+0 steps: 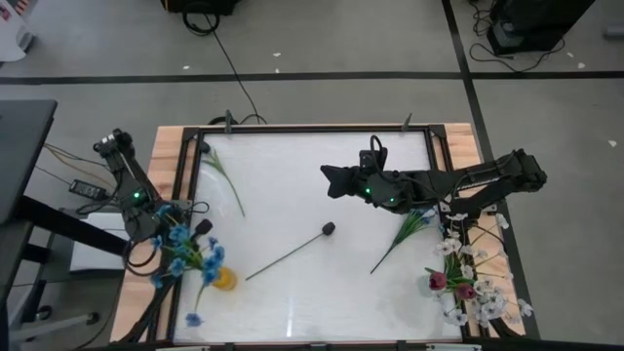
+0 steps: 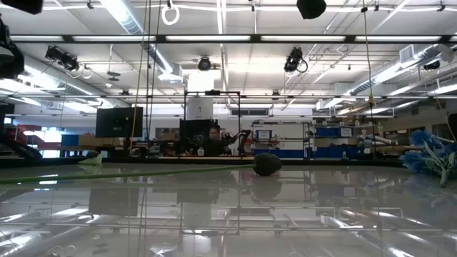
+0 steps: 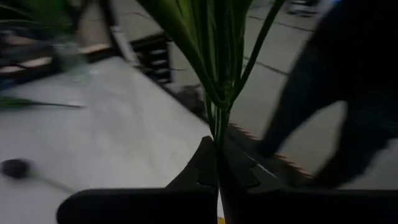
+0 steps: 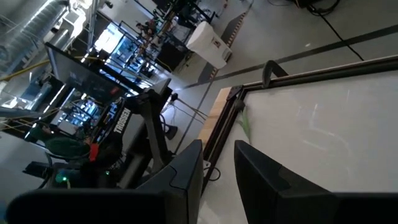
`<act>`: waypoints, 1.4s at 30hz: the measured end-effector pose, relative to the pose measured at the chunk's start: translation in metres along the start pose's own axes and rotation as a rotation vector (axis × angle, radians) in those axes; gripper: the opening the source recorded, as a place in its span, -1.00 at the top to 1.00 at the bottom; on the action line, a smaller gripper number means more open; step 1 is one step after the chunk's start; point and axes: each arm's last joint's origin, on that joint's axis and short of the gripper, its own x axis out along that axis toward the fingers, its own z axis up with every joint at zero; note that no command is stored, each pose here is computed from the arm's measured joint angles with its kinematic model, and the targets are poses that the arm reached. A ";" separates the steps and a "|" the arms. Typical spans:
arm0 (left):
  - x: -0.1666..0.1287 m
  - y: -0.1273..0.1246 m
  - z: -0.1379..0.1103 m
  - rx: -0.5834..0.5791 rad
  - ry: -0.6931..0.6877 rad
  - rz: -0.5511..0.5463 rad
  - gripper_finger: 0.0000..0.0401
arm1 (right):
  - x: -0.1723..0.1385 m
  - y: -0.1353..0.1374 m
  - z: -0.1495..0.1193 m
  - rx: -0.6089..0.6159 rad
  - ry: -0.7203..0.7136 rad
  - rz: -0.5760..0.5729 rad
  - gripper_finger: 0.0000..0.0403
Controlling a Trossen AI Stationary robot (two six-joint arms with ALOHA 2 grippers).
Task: Sort flowers into vase by color
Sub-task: Put the left blue flowers into the yellow vase
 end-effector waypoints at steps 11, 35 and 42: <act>0.002 0.010 -0.001 -0.188 -0.007 0.197 0.91 | 0.003 -0.002 0.003 -0.049 -0.009 -0.007 0.50; -0.017 0.014 0.025 -0.393 0.105 0.323 0.07 | 0.012 -0.009 0.009 -0.146 0.059 -0.015 0.26; -0.053 0.023 0.048 -0.481 0.160 0.448 0.14 | 0.012 -0.009 0.010 -0.155 0.067 -0.011 0.26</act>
